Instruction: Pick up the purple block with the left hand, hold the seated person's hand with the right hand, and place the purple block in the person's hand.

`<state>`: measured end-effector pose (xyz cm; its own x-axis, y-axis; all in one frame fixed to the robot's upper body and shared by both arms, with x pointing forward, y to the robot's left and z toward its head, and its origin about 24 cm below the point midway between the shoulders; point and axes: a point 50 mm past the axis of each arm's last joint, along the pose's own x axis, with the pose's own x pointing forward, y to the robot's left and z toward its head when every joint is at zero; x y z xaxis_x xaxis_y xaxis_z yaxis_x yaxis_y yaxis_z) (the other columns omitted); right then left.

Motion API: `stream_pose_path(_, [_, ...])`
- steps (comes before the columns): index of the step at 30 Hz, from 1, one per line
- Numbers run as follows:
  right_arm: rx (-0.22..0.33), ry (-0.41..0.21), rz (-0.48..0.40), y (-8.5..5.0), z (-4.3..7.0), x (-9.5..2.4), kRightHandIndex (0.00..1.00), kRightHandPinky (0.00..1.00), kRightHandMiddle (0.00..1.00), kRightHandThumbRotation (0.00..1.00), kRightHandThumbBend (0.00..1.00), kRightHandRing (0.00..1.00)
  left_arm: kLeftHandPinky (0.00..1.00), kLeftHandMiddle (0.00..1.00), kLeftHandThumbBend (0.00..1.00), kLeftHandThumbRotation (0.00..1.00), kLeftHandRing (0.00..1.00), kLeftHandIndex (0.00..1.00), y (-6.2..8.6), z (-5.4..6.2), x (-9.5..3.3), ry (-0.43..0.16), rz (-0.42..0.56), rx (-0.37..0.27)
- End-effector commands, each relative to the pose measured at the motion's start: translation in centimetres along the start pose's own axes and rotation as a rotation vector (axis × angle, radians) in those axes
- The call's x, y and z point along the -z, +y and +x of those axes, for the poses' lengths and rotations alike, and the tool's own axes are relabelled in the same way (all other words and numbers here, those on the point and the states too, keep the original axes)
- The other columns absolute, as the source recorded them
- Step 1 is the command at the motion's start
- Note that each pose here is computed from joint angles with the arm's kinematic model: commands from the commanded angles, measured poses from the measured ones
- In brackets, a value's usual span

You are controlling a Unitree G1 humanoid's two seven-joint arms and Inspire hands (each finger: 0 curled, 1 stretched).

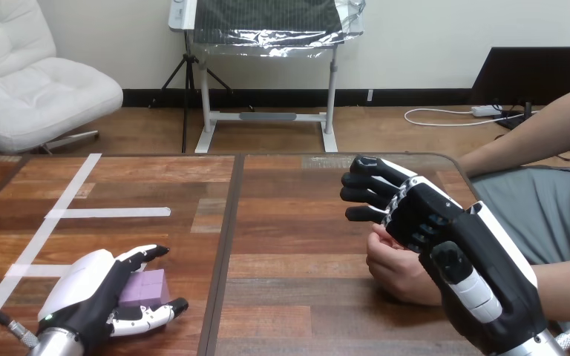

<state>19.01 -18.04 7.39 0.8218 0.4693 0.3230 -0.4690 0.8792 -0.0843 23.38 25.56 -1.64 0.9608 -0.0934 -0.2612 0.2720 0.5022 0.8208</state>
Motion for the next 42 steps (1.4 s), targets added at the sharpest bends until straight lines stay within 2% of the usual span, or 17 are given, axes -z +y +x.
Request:
stream_pose_path(1, [0.003, -0.065, -0.04, -0.55, 0.68, -1.48, 0.85, 0.79, 0.84, 0.79, 0.98, 0.83, 0.88, 0.85, 0.72, 0.37, 0.84, 0.84, 2.0, 1.42, -1.25, -0.054, 0.045, -0.055])
stream_pose_path(12, [0.0, -0.064, -0.048, -0.55, 0.68, -1.56, 0.85, 0.78, 0.84, 0.8, 0.98, 0.83, 0.87, 0.82, 0.75, 0.33, 0.81, 0.82, 2.04, 1.44, -1.15, -0.04, 0.066, -0.061])
stream_pose_path(15, [0.001, -0.063, -0.046, -0.53, 0.67, -1.57, 0.85, 0.78, 0.84, 0.81, 0.99, 0.83, 0.85, 0.81, 0.76, 0.29, 0.8, 0.82, 2.04, 1.47, -1.12, -0.03, 0.065, -0.067])
stream_pose_path(18, [0.002, -0.062, -0.043, -0.52, 0.67, -1.58, 0.85, 0.78, 0.84, 0.81, 0.99, 0.83, 0.84, 0.8, 0.76, 0.23, 0.79, 0.81, 2.05, 1.48, -1.15, -0.022, 0.066, -0.074])
stream_pose_path(19, [0.002, -0.062, -0.043, -0.52, 0.67, -1.58, 0.85, 0.78, 0.84, 0.8, 0.99, 0.83, 0.83, 0.79, 0.77, 0.17, 0.77, 0.8, 2.06, 1.49, -1.17, -0.019, 0.067, -0.077])
stream_pose_path(24, [0.001, -0.061, -0.037, -0.5, 0.67, -1.56, 0.85, 0.78, 0.84, 0.8, 0.99, 0.83, 0.79, 0.77, 0.79, 0.06, 0.75, 0.78, 2.08, 1.58, -1.22, 0.008, 0.074, -0.079])
stream_pose_path(28, [0.001, -0.062, -0.037, -0.5, 0.67, -1.58, 0.85, 0.78, 0.84, 0.8, 0.98, 0.83, 0.67, 0.73, 0.79, 0.02, 0.71, 0.74, 2.1, 1.62, -1.24, 0.015, 0.081, -0.08])
stream_pose_path(42, [0.0, -0.061, -0.04, -0.52, 0.72, -1.59, 0.85, 0.79, 0.84, 0.8, 0.96, 0.84, 0.45, 0.57, 0.74, 0.0, 0.53, 0.57, 2.09, 1.75, -1.37, 0.012, 0.035, -0.099])
